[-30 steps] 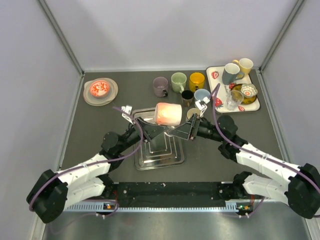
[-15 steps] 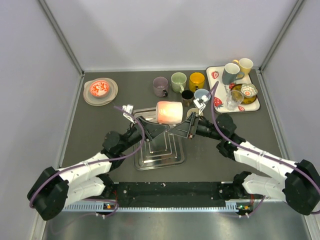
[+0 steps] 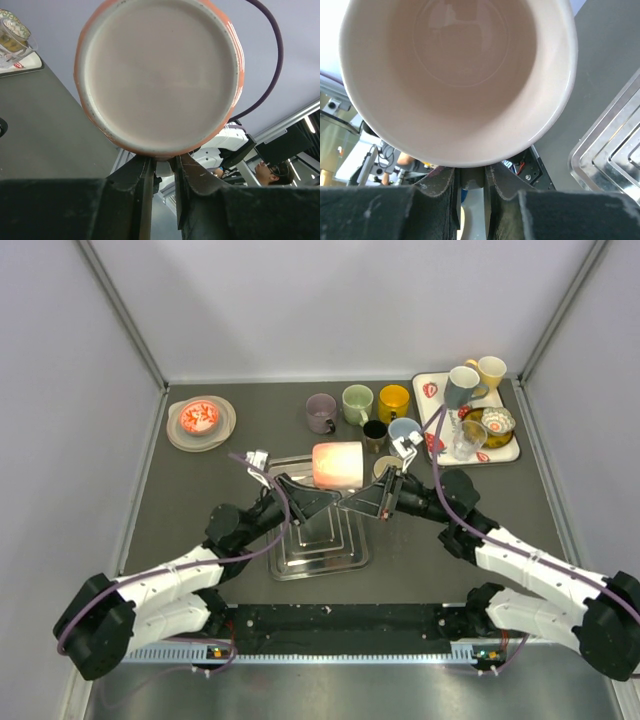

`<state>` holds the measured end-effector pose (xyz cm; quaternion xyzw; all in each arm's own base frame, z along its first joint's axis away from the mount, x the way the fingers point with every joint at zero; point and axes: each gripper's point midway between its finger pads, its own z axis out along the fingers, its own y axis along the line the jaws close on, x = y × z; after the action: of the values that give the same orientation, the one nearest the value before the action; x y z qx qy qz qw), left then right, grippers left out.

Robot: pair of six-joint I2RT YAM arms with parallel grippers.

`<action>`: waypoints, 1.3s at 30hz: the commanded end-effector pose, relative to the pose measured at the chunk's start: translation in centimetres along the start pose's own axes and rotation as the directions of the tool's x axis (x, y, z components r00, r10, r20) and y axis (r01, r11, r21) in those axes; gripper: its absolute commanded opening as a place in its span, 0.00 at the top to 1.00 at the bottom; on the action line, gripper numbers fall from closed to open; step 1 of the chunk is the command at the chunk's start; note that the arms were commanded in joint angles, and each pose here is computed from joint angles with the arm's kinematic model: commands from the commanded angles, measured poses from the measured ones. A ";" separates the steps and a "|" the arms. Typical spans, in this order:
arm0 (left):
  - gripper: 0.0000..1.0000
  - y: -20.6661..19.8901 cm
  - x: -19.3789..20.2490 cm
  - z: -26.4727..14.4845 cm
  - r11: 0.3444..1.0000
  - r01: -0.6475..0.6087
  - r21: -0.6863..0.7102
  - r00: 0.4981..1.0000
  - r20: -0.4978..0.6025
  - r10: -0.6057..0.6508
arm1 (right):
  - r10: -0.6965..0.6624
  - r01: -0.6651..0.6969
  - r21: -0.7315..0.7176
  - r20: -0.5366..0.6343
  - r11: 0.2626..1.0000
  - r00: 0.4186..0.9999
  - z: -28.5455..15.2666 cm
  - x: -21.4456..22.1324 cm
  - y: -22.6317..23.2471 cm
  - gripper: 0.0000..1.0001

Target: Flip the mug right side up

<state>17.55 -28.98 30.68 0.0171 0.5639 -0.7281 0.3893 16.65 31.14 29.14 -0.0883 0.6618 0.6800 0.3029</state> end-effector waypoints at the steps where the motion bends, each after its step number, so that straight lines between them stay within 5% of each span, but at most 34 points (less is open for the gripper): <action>1: 0.72 -3.6 -0.4 0.1 0.988 -0.110 0.107 0.994 0.005 0.111 | -0.123 0.122 0.010 0.115 0.992 0.986 0.1 -3.2 2.6 1.00; 7: 0.55 -3.2 -1.9 -0.2 0.988 -0.146 0.054 0.987 0.081 0.142 | -0.158 0.155 0.040 0.094 0.987 0.983 -0.5 -2.9 2.5 1.00; 22: 0.38 -1.3 -7.6 -3.4 0.887 -0.314 -0.337 0.894 0.210 0.396 | -0.316 0.299 0.344 -0.007 0.890 0.949 -3.6 -4.3 1.3 1.00; 26: 0.38 2.1 -8.1 -5.7 0.799 -0.269 -0.538 0.896 0.164 0.412 | -0.379 0.370 0.491 -0.086 0.789 0.922 -4.7 -5.9 0.2 1.00; 32: 0.38 4.6 -8.1 -7.5 0.722 -0.229 -0.653 0.900 0.140 0.412 | -0.420 0.428 0.627 -0.172 0.651 0.891 -5.0 -8.6 -0.8 1.00; 39: 0.41 8.2 -6.2 -9.8 0.614 -0.202 -0.763 0.933 0.041 0.358 | -0.435 0.427 0.861 -0.284 0.276 0.854 -10.7 -11.9 -4.6 1.00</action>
<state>22.47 -18.80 23.99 -0.1097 0.7441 -0.3893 0.5317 23.68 22.00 28.08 -0.1143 0.8723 0.2311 0.4155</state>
